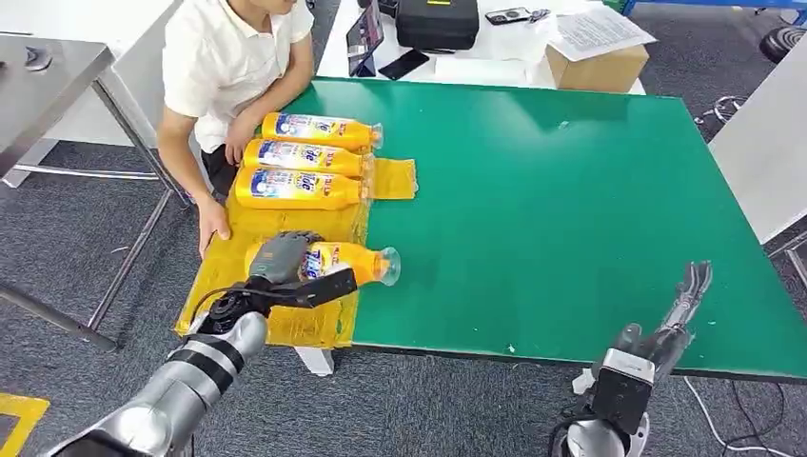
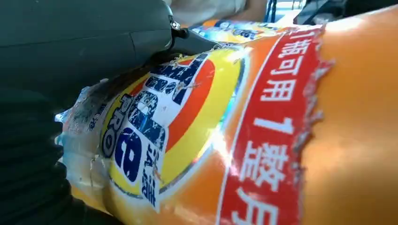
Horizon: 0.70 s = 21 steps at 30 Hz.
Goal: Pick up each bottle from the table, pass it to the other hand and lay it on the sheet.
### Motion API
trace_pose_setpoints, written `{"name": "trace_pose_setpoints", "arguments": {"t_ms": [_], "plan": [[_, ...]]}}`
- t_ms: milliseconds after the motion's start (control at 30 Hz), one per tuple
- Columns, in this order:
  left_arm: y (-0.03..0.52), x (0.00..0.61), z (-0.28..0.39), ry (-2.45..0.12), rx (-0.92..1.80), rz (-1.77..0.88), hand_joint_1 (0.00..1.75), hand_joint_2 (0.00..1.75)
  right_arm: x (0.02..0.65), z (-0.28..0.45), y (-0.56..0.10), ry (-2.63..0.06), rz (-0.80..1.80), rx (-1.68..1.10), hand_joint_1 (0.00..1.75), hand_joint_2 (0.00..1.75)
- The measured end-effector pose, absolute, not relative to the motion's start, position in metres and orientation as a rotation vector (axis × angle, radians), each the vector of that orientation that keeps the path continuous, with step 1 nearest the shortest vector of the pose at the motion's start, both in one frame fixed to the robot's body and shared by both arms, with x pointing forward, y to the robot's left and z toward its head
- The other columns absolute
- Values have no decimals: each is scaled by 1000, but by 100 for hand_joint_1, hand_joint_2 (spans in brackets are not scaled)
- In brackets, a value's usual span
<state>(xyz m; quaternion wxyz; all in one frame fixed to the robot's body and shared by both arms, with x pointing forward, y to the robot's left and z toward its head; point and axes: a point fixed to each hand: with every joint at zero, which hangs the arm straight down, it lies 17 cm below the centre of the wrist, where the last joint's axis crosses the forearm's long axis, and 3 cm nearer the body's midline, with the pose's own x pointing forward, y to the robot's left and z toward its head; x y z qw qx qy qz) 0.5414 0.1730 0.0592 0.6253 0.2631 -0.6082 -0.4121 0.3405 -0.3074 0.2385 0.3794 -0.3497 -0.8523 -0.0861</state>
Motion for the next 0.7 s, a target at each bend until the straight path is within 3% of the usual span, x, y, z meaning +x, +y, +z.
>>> {"name": "trace_pose_setpoints", "arguments": {"t_ms": [67, 100, 133, 700], "plan": [[177, 545, 55, -1373, 569, -946, 30, 175, 343, 234, -302, -2177, -216, -857, 0, 0], [178, 546, 55, -1364, 556, -942, 7, 175, 344, 232, -300, -2176, -213, -843, 0, 0], [180, 548, 53, -1357, 543, -933, 0, 175, 345, 230, -298, -2175, -210, -829, 0, 0], [168, 538, 28, -1283, 367, -987, 0, 175, 355, 216, -289, -2161, -176, -764, 0, 0]]}}
